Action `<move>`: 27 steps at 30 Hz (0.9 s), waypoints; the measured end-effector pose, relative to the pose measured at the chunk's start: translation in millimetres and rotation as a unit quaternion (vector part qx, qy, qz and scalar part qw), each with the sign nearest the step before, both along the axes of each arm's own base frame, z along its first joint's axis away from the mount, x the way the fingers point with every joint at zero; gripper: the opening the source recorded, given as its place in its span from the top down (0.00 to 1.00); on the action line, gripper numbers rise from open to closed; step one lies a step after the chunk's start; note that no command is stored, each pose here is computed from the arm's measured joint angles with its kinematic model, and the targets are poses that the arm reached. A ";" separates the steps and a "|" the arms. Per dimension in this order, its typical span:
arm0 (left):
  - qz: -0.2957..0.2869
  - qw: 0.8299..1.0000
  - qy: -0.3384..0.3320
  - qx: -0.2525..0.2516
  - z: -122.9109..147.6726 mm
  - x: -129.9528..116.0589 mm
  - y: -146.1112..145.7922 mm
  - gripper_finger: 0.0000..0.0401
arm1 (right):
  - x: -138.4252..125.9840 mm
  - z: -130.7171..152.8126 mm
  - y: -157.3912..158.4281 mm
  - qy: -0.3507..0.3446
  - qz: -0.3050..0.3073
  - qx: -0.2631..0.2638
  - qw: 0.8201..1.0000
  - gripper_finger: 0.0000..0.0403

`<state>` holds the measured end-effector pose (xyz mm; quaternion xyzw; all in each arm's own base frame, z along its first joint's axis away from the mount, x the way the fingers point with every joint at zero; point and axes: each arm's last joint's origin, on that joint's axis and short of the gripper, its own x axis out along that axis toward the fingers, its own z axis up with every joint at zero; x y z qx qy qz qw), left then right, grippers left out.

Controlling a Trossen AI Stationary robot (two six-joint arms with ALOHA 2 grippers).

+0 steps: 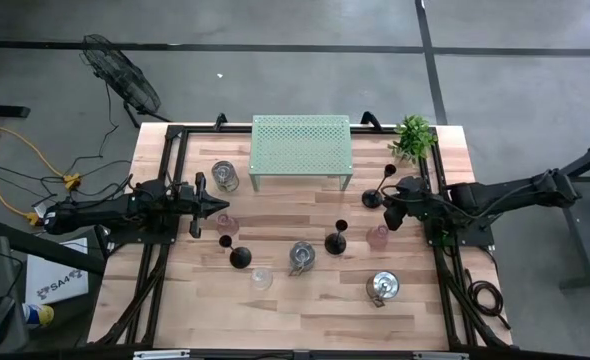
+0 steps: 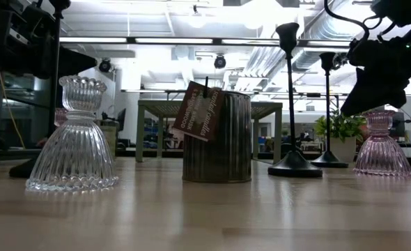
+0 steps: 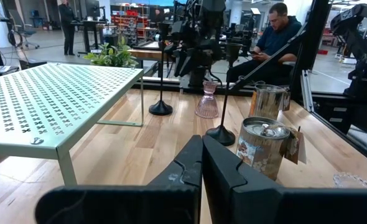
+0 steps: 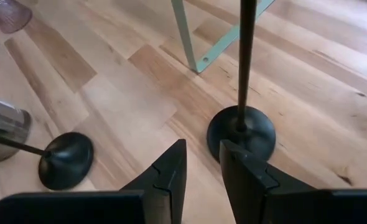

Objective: Pick & Place candle stick holders
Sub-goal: Put the top black candle holder on the shelf

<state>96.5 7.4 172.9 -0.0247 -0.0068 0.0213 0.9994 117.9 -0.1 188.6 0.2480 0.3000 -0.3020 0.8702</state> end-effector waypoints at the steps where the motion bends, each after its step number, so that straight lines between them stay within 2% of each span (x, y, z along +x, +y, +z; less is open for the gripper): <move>1: 0.000 1.000 0.000 0.000 -0.1 0.0 0.0 1.00 | 0.1 -0.2 -0.3 0.001 -0.003 -0.005 1.000 0.78; 10: 0.000 1.000 0.000 0.000 0.0 0.0 0.0 1.00 | 0.2 0.9 -1.8 -0.004 -0.023 -0.028 0.999 0.78; 15: 0.000 1.000 0.000 0.000 0.0 0.0 0.0 1.00 | -0.5 2.0 -4.2 -0.010 -0.057 -0.060 0.997 0.75; 22: 0.000 1.000 0.000 0.000 0.0 0.0 0.0 1.00 | 2.0 5.1 -4.5 -0.032 -0.067 -0.065 0.995 0.55; 27: 0.000 1.000 0.000 0.000 -0.1 0.0 0.0 1.00 | 4.7 8.8 -5.2 -0.046 -0.068 -0.091 0.993 0.41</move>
